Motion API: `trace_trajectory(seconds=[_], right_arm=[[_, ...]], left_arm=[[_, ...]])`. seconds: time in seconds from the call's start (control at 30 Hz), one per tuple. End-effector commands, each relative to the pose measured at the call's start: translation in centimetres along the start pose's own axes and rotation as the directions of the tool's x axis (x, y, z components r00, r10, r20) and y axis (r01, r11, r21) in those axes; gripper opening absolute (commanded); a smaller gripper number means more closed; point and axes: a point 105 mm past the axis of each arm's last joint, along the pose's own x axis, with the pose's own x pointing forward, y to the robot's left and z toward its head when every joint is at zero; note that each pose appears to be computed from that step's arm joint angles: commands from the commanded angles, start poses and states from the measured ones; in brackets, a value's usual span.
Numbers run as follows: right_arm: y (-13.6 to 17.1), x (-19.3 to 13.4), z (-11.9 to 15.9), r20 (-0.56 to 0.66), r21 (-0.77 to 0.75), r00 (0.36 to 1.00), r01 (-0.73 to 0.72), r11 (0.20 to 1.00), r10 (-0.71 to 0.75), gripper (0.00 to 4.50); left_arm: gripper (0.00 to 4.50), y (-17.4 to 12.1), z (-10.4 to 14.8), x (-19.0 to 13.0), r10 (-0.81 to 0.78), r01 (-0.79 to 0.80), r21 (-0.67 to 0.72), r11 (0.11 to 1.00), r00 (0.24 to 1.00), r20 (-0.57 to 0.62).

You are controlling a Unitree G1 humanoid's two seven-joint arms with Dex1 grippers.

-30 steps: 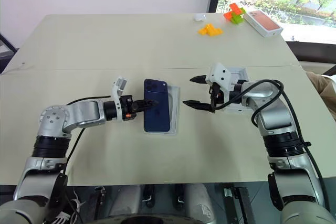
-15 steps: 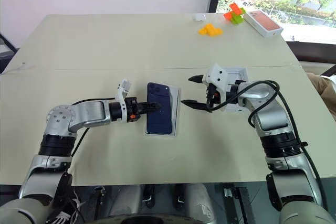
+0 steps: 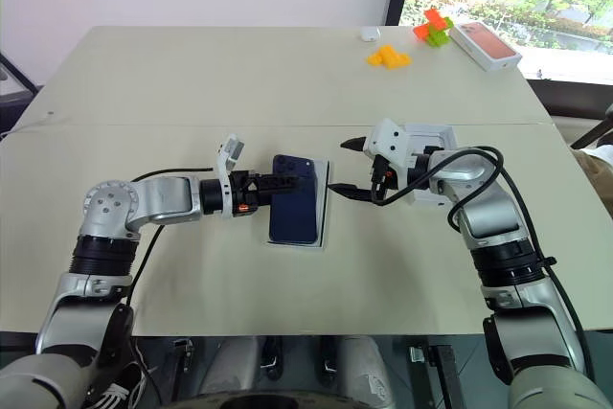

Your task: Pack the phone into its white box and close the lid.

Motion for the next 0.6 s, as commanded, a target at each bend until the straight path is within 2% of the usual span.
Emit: trace_trajectory(seconds=[0.03, 0.27, 0.6], right_arm=[[-0.4, 0.2, 1.4, 0.037, -0.048, 0.999, 0.011, 0.999, -0.009, 4.50], [-0.5, 0.6, 1.5, 0.045, -0.051, 0.999, 0.011, 0.999, -0.009, 4.50], [-0.8, 0.7, 1.6, 0.045, -0.069, 0.999, 0.028, 0.997, -0.025, 4.50]], left_arm=[[4.48, -0.1, 0.1, -1.0, 0.047, -0.045, 0.106, 0.993, 0.999, -0.010], [4.48, 1.6, 0.8, -1.4, 0.131, -0.131, 0.187, 0.974, 0.991, 0.011], [4.48, 1.9, 1.6, -0.8, 0.122, -0.126, 0.209, 0.970, 0.992, 0.036]])
